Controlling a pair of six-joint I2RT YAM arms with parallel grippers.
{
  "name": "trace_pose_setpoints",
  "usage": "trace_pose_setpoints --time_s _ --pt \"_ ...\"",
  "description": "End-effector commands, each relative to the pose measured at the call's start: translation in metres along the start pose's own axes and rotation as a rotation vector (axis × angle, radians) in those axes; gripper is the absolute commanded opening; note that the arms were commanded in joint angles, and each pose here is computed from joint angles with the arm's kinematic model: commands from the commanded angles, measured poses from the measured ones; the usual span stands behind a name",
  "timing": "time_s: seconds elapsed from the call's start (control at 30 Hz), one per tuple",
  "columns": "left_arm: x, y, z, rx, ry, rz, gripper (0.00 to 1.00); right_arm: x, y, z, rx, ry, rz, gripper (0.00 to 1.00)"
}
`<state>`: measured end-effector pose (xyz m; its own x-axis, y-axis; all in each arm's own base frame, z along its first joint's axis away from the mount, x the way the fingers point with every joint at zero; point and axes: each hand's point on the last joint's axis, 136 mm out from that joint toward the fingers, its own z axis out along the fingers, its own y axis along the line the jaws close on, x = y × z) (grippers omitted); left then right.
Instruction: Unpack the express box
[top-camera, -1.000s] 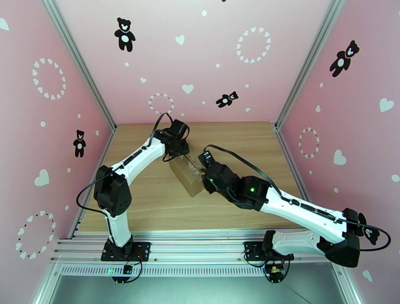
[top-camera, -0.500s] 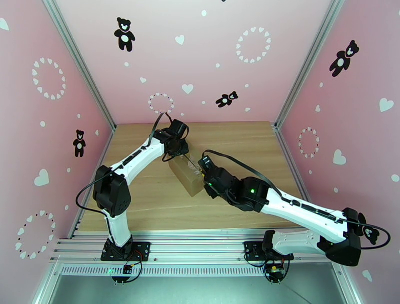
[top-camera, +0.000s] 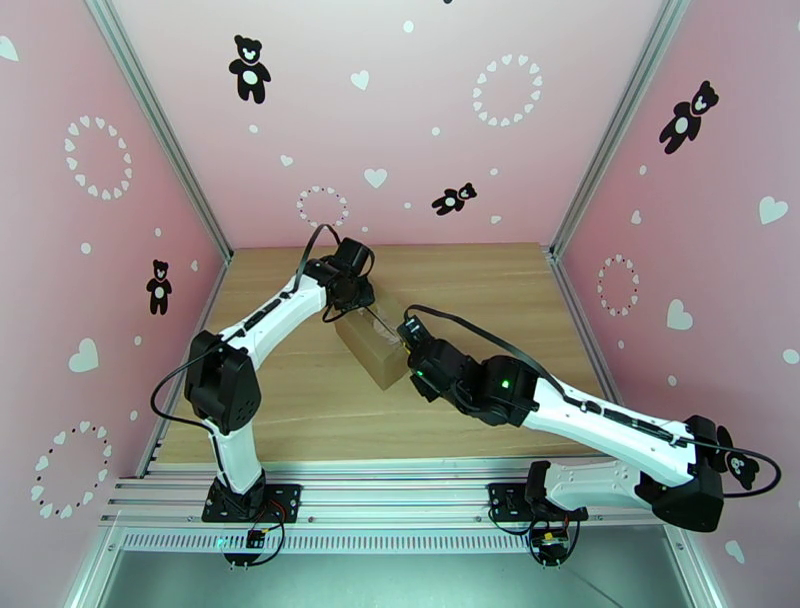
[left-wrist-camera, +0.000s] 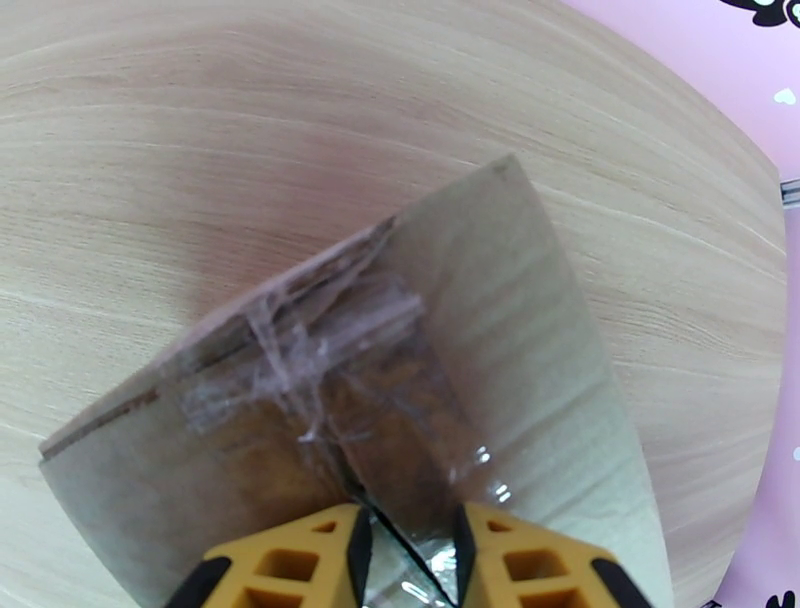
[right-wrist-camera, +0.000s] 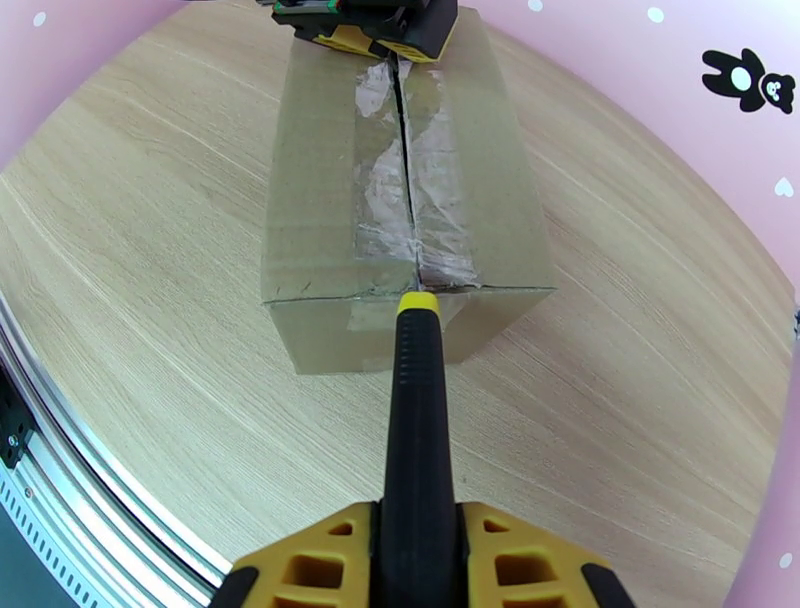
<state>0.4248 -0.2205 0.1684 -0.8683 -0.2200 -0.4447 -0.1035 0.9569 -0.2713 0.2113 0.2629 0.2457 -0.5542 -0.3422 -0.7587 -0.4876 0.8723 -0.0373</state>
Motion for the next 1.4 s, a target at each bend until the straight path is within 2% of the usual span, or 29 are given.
trace_pose_setpoints --time_s 0.0,0.57,0.83,1.13,1.37 --pt "0.022 0.062 0.024 -0.218 0.081 -0.015 0.33 0.018 -0.012 -0.01 0.031 0.07 -0.026 0.0" --pt "0.008 0.056 0.009 -0.188 0.003 0.002 0.33 0.02 -0.017 -0.016 0.039 0.075 -0.017 0.0" --pt "0.0 0.037 -0.009 -0.163 -0.068 0.079 0.33 0.01 -0.017 -0.02 0.035 0.043 -0.01 0.0" --pt "-0.009 0.014 -0.044 -0.073 -0.142 0.106 0.33 -0.035 0.003 -0.033 -0.049 -0.057 -0.007 0.0" --pt "-0.006 0.007 -0.051 -0.029 -0.141 0.083 0.34 -0.066 0.025 -0.028 -0.097 -0.112 -0.084 0.0"
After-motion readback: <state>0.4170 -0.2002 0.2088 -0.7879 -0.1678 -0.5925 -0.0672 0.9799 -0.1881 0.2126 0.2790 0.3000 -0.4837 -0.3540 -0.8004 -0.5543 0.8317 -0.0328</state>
